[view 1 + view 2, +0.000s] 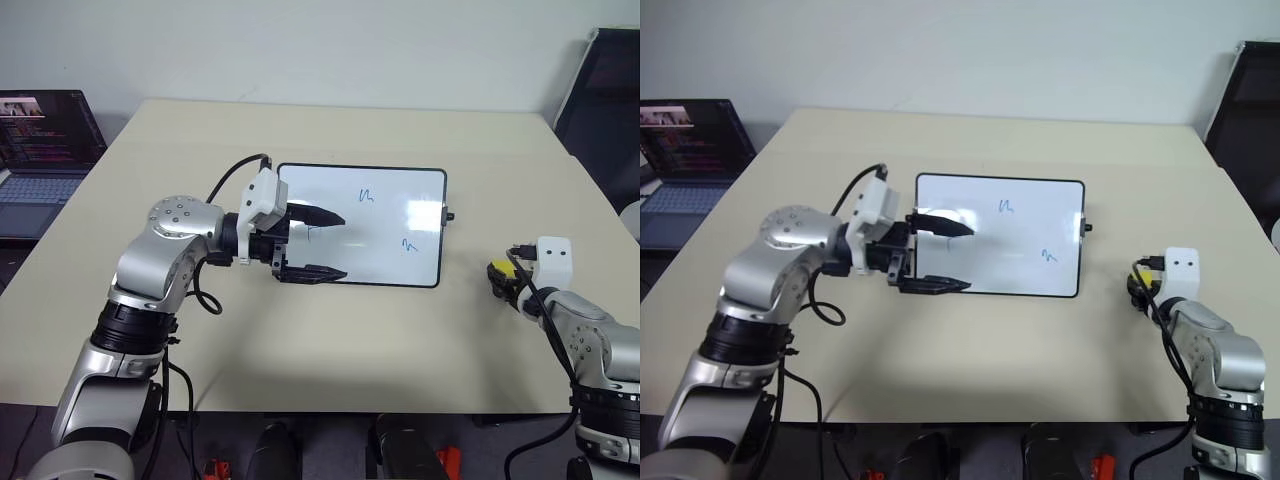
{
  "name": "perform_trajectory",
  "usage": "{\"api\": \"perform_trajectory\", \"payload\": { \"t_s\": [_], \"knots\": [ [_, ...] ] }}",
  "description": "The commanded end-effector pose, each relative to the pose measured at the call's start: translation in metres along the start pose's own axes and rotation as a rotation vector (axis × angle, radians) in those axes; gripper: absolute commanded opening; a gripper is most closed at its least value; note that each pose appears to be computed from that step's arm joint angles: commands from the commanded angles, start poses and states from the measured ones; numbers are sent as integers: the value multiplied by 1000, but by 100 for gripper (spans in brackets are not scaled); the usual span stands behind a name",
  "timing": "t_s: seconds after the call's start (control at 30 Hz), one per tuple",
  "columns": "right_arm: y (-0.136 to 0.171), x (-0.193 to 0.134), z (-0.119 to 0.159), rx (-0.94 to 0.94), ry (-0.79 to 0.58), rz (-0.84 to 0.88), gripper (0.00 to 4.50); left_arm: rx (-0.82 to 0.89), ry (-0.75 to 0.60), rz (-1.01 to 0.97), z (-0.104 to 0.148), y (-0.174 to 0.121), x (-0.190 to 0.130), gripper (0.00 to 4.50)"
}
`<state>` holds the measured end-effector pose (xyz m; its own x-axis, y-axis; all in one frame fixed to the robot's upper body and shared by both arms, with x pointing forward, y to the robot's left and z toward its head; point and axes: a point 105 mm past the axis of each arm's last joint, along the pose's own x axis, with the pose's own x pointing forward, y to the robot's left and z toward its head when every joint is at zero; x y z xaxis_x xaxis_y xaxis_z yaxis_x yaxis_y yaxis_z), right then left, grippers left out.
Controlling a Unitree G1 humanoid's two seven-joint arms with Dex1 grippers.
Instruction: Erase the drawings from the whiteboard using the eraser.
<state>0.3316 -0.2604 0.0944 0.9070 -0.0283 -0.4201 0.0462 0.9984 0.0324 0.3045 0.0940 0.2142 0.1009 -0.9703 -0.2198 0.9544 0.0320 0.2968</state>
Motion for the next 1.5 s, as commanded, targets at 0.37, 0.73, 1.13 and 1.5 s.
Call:
{"api": "perform_trajectory", "payload": {
  "t_s": [0.37,0.73,1.13,1.5],
  "knots": [
    [2,-27,27,-99,-166,5,125,-79,48,212,-15,-3,-15,450],
    [76,-66,67,-269,-439,202,125,-132,66,316,-30,-11,-14,450],
    [118,-33,78,-476,-641,173,125,-119,82,149,-41,-10,-11,450],
    [146,-2,12,-555,-526,321,125,-89,108,114,-41,-4,-4,450]
  ]
}}
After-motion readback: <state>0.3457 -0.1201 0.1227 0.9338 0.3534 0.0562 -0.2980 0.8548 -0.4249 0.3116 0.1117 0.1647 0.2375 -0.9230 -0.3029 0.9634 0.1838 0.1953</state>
